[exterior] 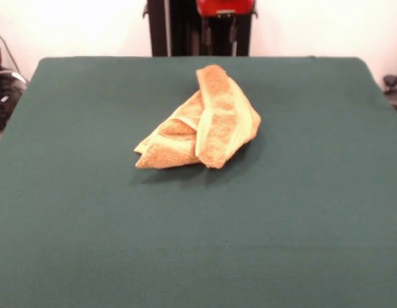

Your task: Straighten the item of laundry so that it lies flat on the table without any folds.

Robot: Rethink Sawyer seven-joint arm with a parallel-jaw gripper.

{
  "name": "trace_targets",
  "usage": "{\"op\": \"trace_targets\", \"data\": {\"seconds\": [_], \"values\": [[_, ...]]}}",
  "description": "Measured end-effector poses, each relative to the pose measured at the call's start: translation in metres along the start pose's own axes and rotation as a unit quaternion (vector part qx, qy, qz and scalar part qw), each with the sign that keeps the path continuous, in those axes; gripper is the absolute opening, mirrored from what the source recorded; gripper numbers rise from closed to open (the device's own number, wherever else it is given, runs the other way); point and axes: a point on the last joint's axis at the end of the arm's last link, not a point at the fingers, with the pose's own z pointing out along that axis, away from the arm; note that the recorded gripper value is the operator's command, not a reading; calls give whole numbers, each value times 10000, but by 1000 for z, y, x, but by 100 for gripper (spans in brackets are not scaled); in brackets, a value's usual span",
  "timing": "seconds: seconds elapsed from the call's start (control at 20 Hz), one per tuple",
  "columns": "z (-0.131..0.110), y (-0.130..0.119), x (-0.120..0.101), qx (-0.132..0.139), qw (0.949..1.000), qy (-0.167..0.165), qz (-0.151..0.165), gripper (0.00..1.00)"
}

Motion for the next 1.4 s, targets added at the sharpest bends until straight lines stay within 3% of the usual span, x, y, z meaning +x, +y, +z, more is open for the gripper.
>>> {"op": "trace_targets", "data": {"seconds": [0.25, 0.5, 1.0, 1.4], "values": [[-16, -7, -12, 70, 10000, -13, 13, 100], [-15, -13, -28, 116, 9998, -149, 13, 100], [15, -26, -73, 158, 9988, -471, 9, 100], [45, -25, -80, 105, 9987, -507, 0, 100]]}}
